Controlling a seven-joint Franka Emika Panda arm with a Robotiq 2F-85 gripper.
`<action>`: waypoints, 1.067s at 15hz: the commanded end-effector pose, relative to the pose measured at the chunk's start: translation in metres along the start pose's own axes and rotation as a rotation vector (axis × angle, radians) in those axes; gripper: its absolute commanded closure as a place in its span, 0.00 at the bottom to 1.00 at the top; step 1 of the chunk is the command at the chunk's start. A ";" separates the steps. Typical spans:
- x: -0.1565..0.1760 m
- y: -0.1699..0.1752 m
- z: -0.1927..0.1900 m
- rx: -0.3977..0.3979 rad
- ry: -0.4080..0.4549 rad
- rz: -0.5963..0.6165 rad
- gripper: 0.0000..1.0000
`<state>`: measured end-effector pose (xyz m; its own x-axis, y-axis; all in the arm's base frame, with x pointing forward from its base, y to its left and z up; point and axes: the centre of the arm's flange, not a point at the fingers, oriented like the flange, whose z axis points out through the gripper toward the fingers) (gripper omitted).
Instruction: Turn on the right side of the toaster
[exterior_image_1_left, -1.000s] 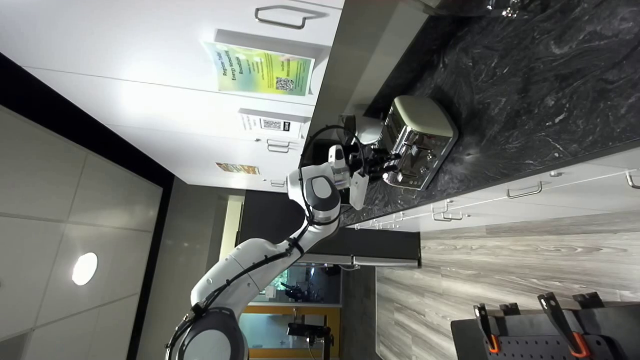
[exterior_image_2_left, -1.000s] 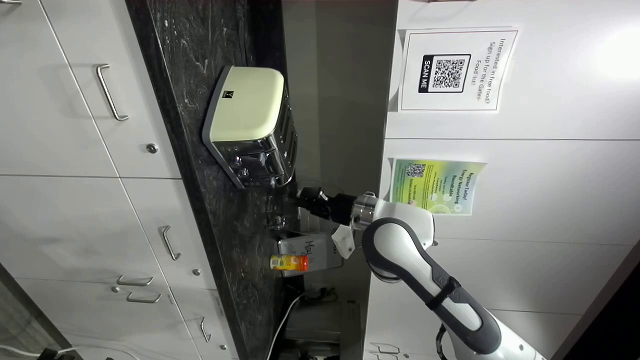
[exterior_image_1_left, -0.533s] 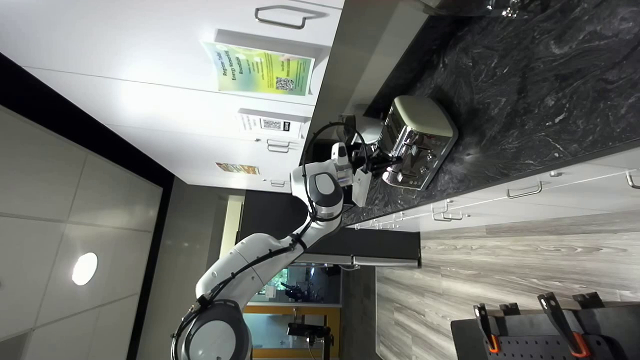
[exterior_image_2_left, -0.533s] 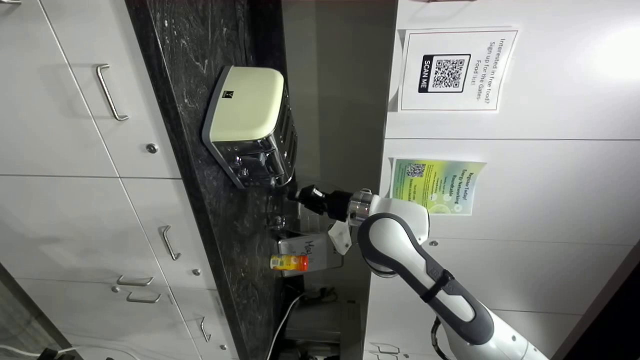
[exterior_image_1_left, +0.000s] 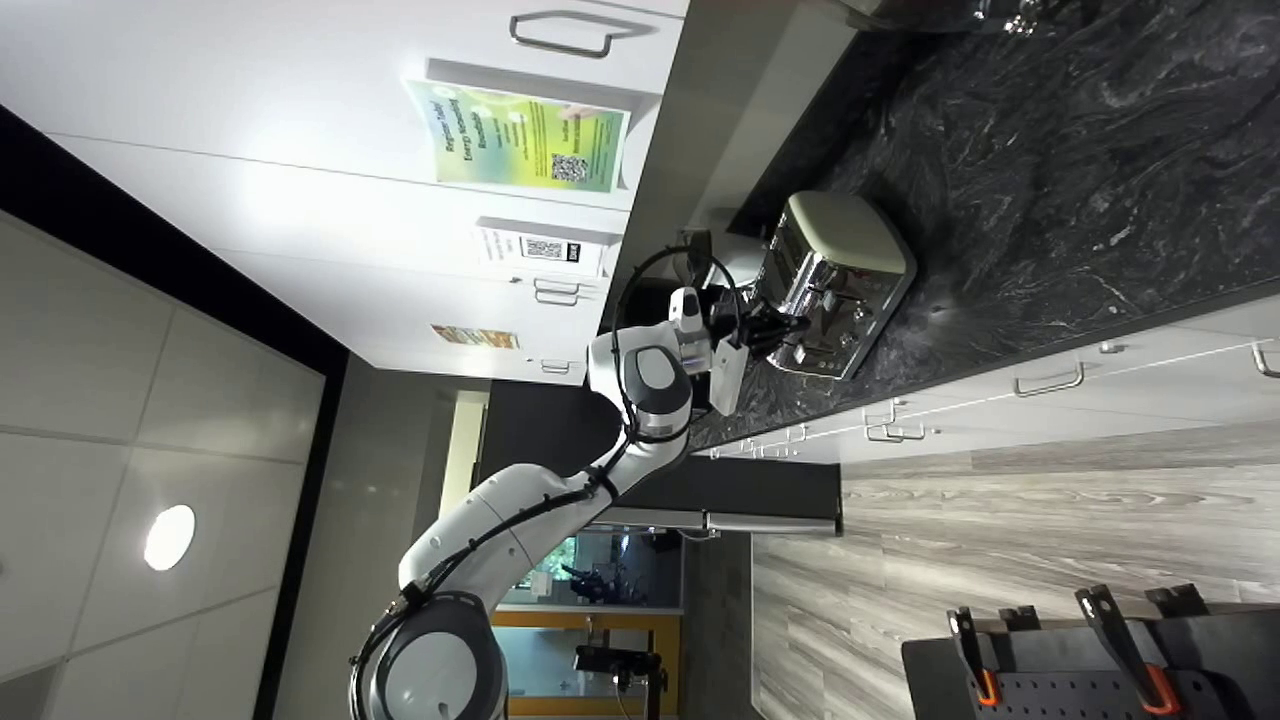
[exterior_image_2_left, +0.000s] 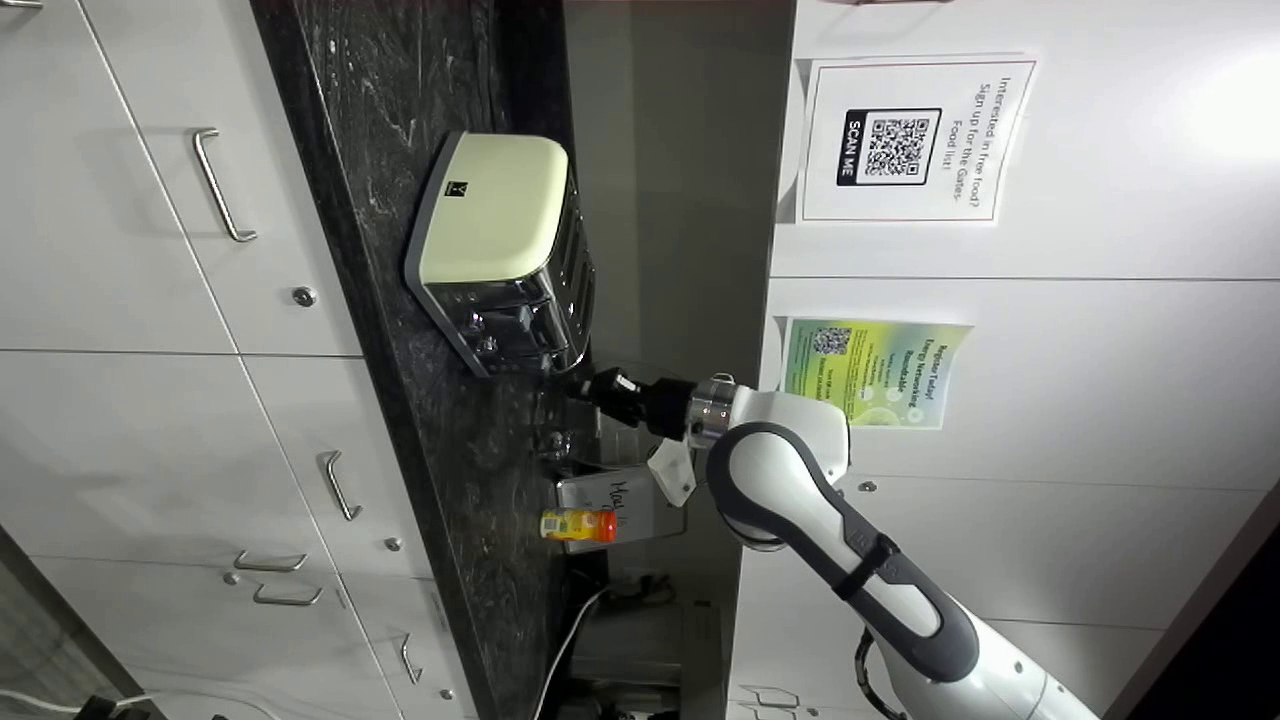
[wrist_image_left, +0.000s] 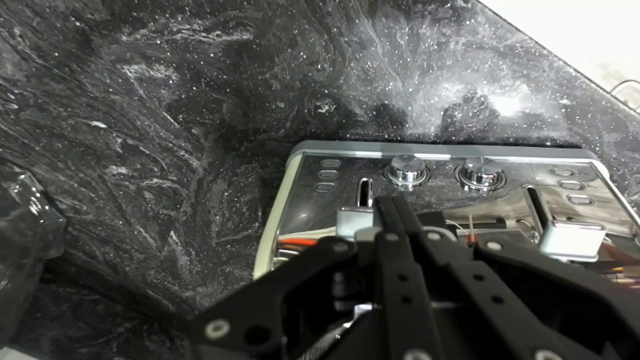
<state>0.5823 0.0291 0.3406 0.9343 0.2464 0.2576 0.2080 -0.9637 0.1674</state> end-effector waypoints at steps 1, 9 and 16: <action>0.009 -0.007 0.012 -0.012 0.000 -0.003 1.00; 0.019 -0.008 0.032 -0.013 0.041 -0.004 1.00; 0.025 -0.001 0.048 -0.044 0.071 -0.002 1.00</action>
<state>0.6085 0.0293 0.3048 0.9163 0.2673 0.2982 0.2188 -0.9578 0.1862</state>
